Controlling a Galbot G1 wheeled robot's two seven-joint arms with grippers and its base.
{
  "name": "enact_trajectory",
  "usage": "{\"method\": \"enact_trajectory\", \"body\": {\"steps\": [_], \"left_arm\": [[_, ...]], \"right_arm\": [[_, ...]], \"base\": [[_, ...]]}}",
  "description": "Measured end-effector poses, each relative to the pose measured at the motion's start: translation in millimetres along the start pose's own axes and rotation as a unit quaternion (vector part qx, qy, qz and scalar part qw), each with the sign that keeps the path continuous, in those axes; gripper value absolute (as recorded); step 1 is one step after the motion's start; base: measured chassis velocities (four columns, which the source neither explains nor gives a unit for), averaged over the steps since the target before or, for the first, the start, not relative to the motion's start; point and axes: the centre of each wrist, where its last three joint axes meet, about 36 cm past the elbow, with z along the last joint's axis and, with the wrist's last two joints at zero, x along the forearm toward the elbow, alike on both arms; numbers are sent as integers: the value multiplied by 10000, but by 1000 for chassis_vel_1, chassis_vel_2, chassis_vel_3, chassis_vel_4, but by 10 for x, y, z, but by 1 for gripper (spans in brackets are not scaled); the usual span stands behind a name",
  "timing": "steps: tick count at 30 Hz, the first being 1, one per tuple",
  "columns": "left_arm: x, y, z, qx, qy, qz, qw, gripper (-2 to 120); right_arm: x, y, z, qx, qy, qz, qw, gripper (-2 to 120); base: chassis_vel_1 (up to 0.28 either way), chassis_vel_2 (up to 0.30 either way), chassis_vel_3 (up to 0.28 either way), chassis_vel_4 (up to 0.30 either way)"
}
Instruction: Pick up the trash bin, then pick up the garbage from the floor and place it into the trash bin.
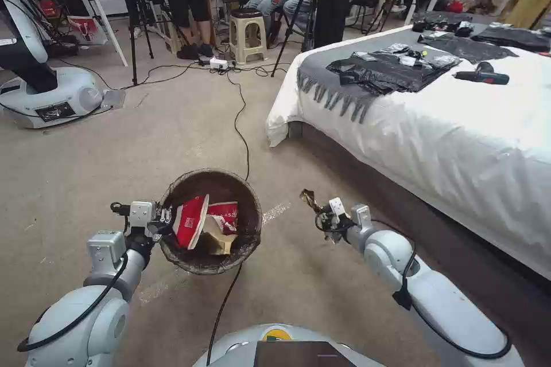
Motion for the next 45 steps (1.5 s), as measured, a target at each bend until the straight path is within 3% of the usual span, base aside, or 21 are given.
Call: {"method": "enact_trajectory", "body": {"steps": [3,12,29,45], "left_arm": [[1,-1,3,6,6,-7,10000,3],[1,-9,7,-10,18,1,10000,3],[-6,-49,15,-53,25,2,10000,3],[-19,-50,-2,-97,-10,22,9999,3]], "right_arm": [[231,266,-341,87,-400,-413,9983,0],[561,717,-759,193,-1042,-1239,9866,0],[818,989,-1194,711,-1592,-2548,9511,0],[607,1256,-1461,1446,-1389,-3187,9264,0]], "base": [[0,0,0,0],[0,0,0,0],[0,0,0,0],[0,0,0,0]]}}
